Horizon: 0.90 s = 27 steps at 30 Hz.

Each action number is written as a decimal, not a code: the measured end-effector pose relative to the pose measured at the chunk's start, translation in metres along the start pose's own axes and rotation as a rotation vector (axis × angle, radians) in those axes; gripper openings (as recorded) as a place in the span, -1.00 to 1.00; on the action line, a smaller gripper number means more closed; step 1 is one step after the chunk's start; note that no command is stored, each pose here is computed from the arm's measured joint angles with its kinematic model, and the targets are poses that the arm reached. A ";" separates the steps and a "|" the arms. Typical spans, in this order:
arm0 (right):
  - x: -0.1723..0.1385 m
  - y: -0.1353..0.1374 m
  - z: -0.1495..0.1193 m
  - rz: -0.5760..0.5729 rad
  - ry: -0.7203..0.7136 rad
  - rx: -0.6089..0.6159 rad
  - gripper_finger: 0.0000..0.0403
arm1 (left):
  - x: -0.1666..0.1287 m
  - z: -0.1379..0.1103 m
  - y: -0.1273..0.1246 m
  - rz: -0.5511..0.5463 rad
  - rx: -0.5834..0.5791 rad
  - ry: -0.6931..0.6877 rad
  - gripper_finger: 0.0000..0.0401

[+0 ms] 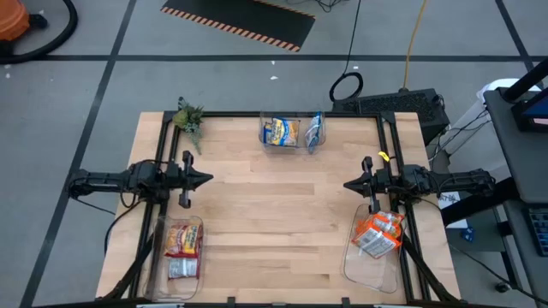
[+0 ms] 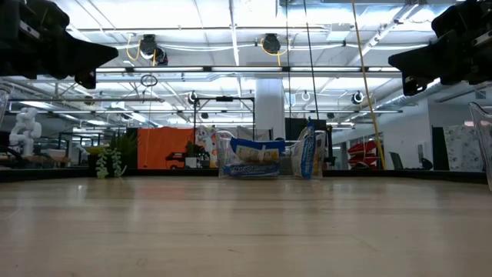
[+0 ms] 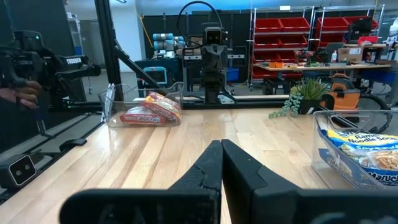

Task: Sort Maruchan noodles
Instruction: Return to Home Position

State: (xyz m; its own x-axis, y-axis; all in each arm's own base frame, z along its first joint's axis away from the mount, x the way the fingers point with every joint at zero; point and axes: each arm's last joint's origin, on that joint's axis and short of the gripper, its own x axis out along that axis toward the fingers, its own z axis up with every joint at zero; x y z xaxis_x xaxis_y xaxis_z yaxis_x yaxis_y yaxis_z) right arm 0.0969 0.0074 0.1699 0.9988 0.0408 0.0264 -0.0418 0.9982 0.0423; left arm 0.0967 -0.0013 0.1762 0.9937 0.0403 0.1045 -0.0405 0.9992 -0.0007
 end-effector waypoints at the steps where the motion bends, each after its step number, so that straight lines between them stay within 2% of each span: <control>1: 0.000 0.000 0.000 0.000 0.000 0.000 -1.00 | 0.000 0.000 0.000 -0.001 0.007 -0.004 -1.00; 16: 0.000 0.000 0.000 0.000 0.000 0.000 -1.00 | 0.000 -0.002 0.001 -0.004 0.039 0.020 -1.00; 27: 0.000 0.000 0.000 0.000 -0.001 0.000 -1.00 | 0.002 -0.011 0.000 -0.038 0.006 0.119 -1.00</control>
State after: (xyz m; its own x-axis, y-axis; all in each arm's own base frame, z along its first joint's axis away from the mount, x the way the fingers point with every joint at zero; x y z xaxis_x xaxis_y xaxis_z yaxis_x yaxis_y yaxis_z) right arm 0.0969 0.0074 0.1700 0.9988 0.0406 0.0271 -0.0417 0.9982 0.0424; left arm 0.0995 -0.0017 0.1658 0.9999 0.0026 -0.0144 -0.0025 1.0000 0.0075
